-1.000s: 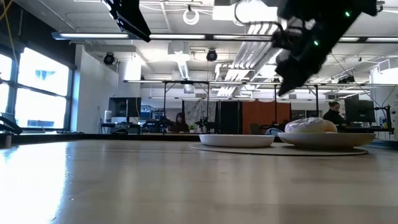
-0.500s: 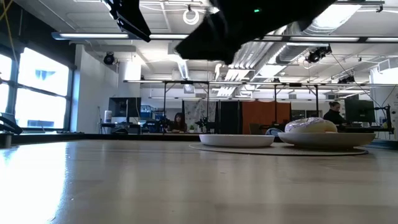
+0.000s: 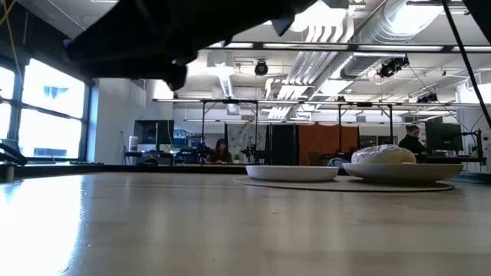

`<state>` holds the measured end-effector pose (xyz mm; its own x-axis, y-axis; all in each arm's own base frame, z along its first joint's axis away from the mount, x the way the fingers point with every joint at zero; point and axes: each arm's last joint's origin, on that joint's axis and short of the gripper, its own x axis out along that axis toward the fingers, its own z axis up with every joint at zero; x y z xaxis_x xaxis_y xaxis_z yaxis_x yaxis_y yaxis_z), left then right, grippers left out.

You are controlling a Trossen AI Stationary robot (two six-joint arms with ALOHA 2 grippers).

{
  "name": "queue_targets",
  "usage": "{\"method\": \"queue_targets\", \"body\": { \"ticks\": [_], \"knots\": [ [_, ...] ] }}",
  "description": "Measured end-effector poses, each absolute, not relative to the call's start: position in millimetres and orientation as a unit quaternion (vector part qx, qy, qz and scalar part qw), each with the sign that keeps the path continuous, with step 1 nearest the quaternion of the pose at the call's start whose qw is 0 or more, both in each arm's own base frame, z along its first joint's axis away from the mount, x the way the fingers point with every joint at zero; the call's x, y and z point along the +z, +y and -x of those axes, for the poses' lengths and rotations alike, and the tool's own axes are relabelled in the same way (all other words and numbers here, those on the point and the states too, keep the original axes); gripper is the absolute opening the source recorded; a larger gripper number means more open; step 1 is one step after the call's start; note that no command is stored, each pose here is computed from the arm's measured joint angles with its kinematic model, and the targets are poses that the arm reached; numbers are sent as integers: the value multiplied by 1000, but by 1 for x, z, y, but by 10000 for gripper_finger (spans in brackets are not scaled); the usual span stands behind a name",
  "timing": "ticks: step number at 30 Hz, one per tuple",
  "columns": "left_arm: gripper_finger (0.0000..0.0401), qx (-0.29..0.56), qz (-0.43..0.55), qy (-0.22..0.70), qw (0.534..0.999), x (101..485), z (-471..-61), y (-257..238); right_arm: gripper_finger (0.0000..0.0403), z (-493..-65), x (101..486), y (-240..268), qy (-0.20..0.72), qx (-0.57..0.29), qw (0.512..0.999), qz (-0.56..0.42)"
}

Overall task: Pick & Place donuts
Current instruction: Put the small green donut on the brown plate

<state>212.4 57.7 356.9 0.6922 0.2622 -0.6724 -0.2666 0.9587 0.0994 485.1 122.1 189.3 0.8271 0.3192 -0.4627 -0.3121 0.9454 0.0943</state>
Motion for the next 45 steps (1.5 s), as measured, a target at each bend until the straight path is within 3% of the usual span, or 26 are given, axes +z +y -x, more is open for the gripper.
{"method": "queue_targets", "body": {
  "ticks": [15, 27, 36, 40, 45],
  "knots": [
    [209, 98, 44, 367, 924, 356, -212, 54, 134, -508, 130, 175, 287, 181, 937, -78],
    [209, 98, 45, 368, 923, 356, -212, 54, 133, -510, 119, 174, 300, 194, 929, -103],
    [209, 99, 45, 368, 923, 356, -212, 54, 131, -517, 90, 179, 268, 228, 920, -171],
    [209, 98, 46, 368, 924, 356, -212, 54, 104, -517, 88, 179, 268, 227, 923, -159],
    [209, 99, 45, 368, 923, 356, -212, 54, 25, -518, 88, 178, 272, 238, 920, -148]
  ]
}}
